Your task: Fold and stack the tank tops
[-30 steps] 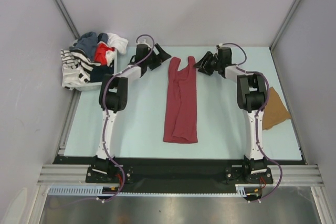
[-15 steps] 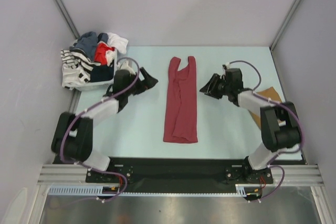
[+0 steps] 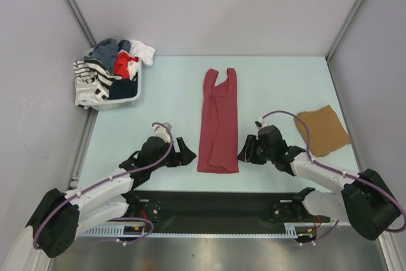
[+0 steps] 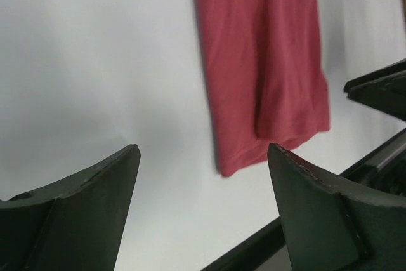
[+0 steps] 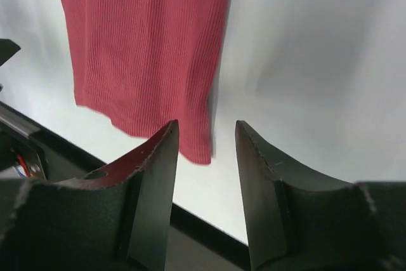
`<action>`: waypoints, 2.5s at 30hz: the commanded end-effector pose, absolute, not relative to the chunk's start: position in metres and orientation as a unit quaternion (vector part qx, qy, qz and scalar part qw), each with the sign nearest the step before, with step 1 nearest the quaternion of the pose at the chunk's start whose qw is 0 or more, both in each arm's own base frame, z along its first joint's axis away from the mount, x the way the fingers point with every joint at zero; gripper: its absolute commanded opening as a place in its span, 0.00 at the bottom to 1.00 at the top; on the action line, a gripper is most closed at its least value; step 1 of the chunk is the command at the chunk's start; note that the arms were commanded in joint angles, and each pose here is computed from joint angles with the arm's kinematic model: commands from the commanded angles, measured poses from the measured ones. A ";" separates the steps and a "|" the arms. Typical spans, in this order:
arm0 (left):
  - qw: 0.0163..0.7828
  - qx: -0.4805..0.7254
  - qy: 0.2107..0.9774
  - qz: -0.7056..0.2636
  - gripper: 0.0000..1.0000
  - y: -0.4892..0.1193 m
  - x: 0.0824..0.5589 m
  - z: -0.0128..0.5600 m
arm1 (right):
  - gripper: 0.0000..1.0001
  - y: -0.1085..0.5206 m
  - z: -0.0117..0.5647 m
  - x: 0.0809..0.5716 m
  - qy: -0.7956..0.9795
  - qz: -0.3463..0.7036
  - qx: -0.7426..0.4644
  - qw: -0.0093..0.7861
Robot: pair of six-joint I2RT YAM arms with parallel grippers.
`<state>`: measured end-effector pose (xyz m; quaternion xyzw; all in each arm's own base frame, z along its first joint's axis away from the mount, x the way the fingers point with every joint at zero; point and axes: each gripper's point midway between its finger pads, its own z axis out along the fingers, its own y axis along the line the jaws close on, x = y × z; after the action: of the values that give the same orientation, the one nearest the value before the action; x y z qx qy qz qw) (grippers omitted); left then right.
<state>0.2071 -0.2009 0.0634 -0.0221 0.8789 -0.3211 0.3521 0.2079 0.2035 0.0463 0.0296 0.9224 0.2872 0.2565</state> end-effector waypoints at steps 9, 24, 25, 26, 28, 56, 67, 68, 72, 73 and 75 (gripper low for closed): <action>0.345 -0.013 0.903 -0.255 0.82 -0.202 0.189 0.040 | 0.43 0.218 0.046 0.191 0.944 0.130 -0.008 0.304; 0.308 0.011 0.928 -0.210 0.74 -0.225 0.184 0.020 | 0.32 0.224 0.030 0.182 0.958 0.067 -0.030 0.276; 0.308 0.012 0.927 -0.212 0.73 -0.227 0.184 0.019 | 0.32 0.221 0.028 0.179 0.959 0.069 -0.027 0.274; 0.302 0.014 0.929 -0.211 0.72 -0.228 0.183 0.017 | 0.30 0.222 0.027 0.177 0.959 0.075 -0.026 0.271; 0.295 0.018 0.932 -0.208 0.65 -0.228 0.181 0.012 | 0.25 0.226 0.028 0.175 0.958 0.093 -0.023 0.270; 0.241 0.023 0.937 -0.250 0.47 -0.248 0.129 0.007 | 0.05 0.208 0.016 0.147 0.938 0.242 0.049 0.241; 0.210 0.006 0.948 -0.239 0.40 -0.243 0.119 -0.023 | 0.05 0.200 0.022 0.145 0.942 0.222 0.040 0.248; 0.207 0.004 0.950 -0.234 0.43 -0.242 0.119 -0.027 | 0.05 0.200 0.022 0.145 0.942 0.223 0.039 0.247; 0.216 0.001 0.947 -0.237 0.52 -0.245 0.123 -0.028 | 0.04 0.198 0.022 0.143 0.944 0.218 0.038 0.246; 0.218 -0.001 0.947 -0.234 0.45 -0.246 0.125 -0.027 | 0.04 0.198 0.022 0.143 0.943 0.219 0.038 0.247; 0.217 -0.002 0.950 -0.223 0.27 -0.243 0.125 -0.031 | 0.04 0.197 0.023 0.143 0.944 0.216 0.038 0.246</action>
<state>0.1484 -0.2870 0.0189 -0.0177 0.9091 -0.3227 0.2629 0.1431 0.1988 0.0179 0.0451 0.9433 0.2223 0.2425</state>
